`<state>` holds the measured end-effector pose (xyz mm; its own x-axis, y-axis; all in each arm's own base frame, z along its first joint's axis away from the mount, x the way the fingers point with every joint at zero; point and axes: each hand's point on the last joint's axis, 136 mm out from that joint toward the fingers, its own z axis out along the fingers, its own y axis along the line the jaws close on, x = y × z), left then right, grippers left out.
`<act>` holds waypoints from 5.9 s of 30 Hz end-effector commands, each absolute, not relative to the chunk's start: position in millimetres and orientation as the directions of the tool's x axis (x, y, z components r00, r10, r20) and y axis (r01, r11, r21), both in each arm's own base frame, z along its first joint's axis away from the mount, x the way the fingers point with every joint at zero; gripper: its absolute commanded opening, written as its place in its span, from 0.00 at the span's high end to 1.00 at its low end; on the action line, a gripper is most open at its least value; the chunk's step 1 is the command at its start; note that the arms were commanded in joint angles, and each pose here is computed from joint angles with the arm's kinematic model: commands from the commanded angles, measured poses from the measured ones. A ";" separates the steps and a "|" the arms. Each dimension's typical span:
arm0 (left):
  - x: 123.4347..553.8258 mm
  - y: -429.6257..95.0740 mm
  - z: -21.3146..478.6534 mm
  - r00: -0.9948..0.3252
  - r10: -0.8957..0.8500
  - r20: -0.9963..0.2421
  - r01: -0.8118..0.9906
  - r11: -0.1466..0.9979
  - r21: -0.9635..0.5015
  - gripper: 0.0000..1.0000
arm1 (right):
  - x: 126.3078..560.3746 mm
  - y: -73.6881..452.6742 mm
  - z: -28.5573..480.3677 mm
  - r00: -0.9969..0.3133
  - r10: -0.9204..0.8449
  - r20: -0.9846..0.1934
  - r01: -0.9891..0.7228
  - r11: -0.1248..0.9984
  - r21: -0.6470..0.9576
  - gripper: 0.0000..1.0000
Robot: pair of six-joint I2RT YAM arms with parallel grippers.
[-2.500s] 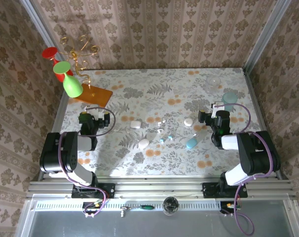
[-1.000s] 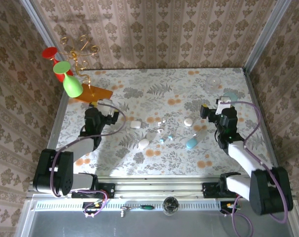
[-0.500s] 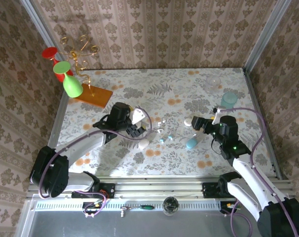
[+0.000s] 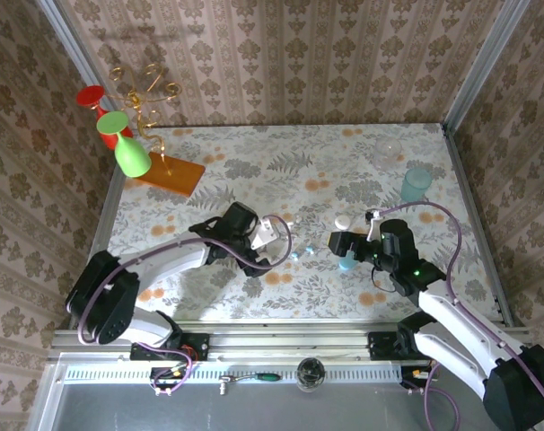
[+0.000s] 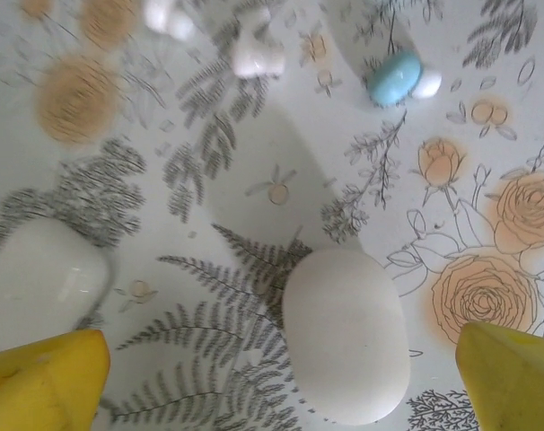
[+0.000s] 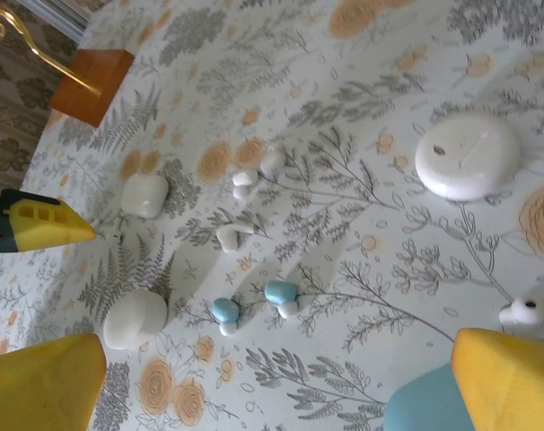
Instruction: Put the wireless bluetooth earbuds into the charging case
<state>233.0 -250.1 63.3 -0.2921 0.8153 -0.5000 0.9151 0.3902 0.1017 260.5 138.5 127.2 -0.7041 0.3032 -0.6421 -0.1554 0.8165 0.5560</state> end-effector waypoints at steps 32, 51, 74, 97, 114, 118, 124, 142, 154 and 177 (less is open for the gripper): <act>230.2 -270.6 66.2 -0.272 0.823 -0.498 0.931 0.356 0.079 0.60 | 262.4 141.3 143.7 -0.708 0.327 -0.626 -0.118 0.820 0.561 0.00; 211.6 -326.1 141.1 0.063 0.574 -0.817 0.974 0.145 0.177 0.61 | 249.0 239.7 162.3 -0.937 0.163 -0.308 -0.211 0.436 0.875 0.30; 204.7 -352.0 149.8 0.097 0.528 -0.843 0.978 0.107 0.180 0.61 | 250.6 267.1 151.8 -0.977 0.107 -0.185 -0.129 0.398 0.908 0.61; 226.4 -334.1 196.7 0.063 0.173 -0.983 0.928 0.353 0.121 0.09 | 271.8 241.1 219.5 -0.957 0.206 -0.203 -0.155 0.225 0.962 0.80; 240.4 -334.7 256.4 0.195 -0.140 -0.971 0.923 0.362 0.133 0.15 | 291.2 230.2 294.9 -0.964 0.264 -0.022 -0.067 -0.161 0.985 0.90; 245.8 -336.6 270.3 0.191 -0.173 -0.966 0.937 0.324 0.127 0.16 | 291.4 229.9 286.7 -0.965 0.261 0.016 -0.031 -0.177 0.984 0.90; 242.4 -339.5 285.8 0.127 -0.218 -0.968 0.975 0.206 0.082 0.29 | 282.0 227.7 294.9 -0.965 0.262 -0.021 -0.071 -0.180 0.981 0.92; 224.0 -362.4 294.9 0.082 -0.234 -0.969 0.996 0.040 0.075 0.41 | 279.2 232.3 303.4 -0.967 0.246 -0.070 -0.115 -0.171 0.979 0.93; 222.7 -362.6 293.2 0.071 -0.230 -0.971 0.997 0.028 0.066 0.53 | 281.0 232.5 298.2 -0.967 0.248 -0.061 -0.102 -0.160 0.982 0.94; 223.7 -354.5 279.6 0.058 -0.203 -0.978 0.998 0.039 0.051 0.63 | 288.3 205.6 284.1 -0.900 0.325 -0.291 -0.237 0.195 0.952 0.22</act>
